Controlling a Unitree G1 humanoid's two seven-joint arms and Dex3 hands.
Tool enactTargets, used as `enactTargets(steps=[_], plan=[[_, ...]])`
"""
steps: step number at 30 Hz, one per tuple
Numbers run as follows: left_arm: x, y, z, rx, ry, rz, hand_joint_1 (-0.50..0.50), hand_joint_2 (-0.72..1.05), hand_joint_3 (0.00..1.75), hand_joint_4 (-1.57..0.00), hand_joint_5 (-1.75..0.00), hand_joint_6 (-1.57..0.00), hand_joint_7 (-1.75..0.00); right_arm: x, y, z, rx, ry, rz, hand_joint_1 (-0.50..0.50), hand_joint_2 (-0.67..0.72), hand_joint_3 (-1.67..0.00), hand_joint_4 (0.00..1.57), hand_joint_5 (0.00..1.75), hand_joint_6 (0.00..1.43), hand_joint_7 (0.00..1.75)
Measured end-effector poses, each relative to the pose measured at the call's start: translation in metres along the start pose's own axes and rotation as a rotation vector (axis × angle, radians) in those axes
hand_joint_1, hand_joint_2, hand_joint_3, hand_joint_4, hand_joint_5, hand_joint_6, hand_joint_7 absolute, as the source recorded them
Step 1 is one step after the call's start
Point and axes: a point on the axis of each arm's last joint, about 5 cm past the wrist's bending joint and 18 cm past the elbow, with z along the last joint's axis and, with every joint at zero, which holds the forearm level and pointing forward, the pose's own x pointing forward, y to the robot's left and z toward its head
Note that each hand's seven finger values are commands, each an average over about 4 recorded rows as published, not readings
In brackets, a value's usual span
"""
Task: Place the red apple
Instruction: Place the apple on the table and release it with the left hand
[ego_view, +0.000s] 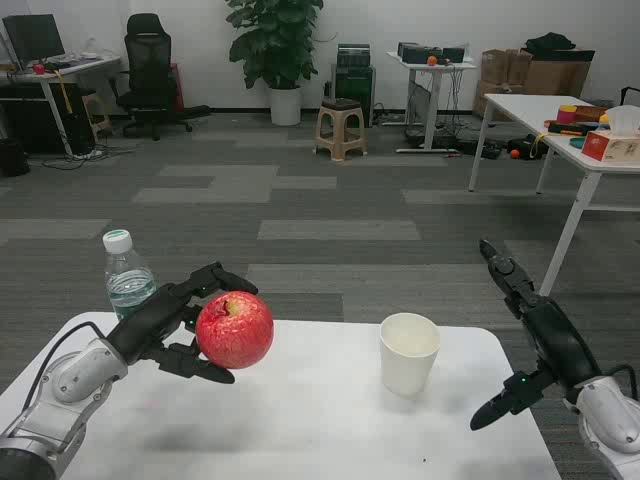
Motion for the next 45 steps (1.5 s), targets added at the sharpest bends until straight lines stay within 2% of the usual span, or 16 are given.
enactTargets(steps=[6, 21, 25, 30, 35, 40, 45], plan=[[0.001, -0.012, -0.002, -0.035, 0.002, -0.019, -0.48, 1.05, 0.00, -1.24, -1.75, -1.26, -1.54, 0.000, 0.002, 0.000, 0.006, -0.009, -0.002, -0.50, 0.09, 0.00, 0.00, 0.00, 0.00, 0.00], [0.000, -0.012, -0.003, -0.041, 0.005, -0.011, -0.48, 1.05, 0.00, -1.27, -1.75, -1.26, -1.54, 0.000, 0.001, 0.000, 0.009, -0.010, -0.004, -0.50, 0.09, 0.00, 0.00, 0.00, 0.00, 0.03], [0.001, -0.013, -0.003, -0.039, 0.008, -0.030, -0.48, 1.05, 0.00, -1.25, -1.75, -1.26, -1.54, 0.000, 0.002, 0.000, 0.010, -0.011, -0.004, -0.50, 0.09, 0.00, 0.00, 0.00, 0.00, 0.00], [0.000, -0.019, -0.005, -0.032, 0.027, -0.104, -0.48, 1.05, 0.00, -1.23, -1.75, -1.26, -1.54, 0.000, 0.002, 0.000, 0.011, -0.012, -0.004, -0.50, 0.09, 0.00, 0.00, 0.00, 0.00, 0.00], [-0.006, -0.031, -0.011, -0.033, 0.074, -0.221, -0.48, 1.05, 0.00, -1.21, -1.75, -1.26, -1.54, 0.001, 0.002, 0.000, 0.011, -0.012, -0.004, -0.50, 0.09, -0.04, 0.00, 0.00, 0.00, 0.00], [-0.011, -0.042, -0.014, -0.030, 0.106, -0.341, -0.48, 1.05, 0.00, -1.17, -1.75, -1.26, -1.59, 0.001, 0.002, 0.000, 0.011, -0.012, -0.003, -0.50, 0.09, 0.00, 0.00, 0.00, 0.00, 0.00], [-0.012, -0.046, -0.014, -0.024, 0.101, -0.389, -0.48, 1.05, 0.00, -1.06, -1.75, -1.26, -1.61, 0.000, 0.003, 0.000, 0.012, -0.011, 0.003, -0.50, 0.09, 0.00, 0.00, 0.00, 0.00, 0.00]])
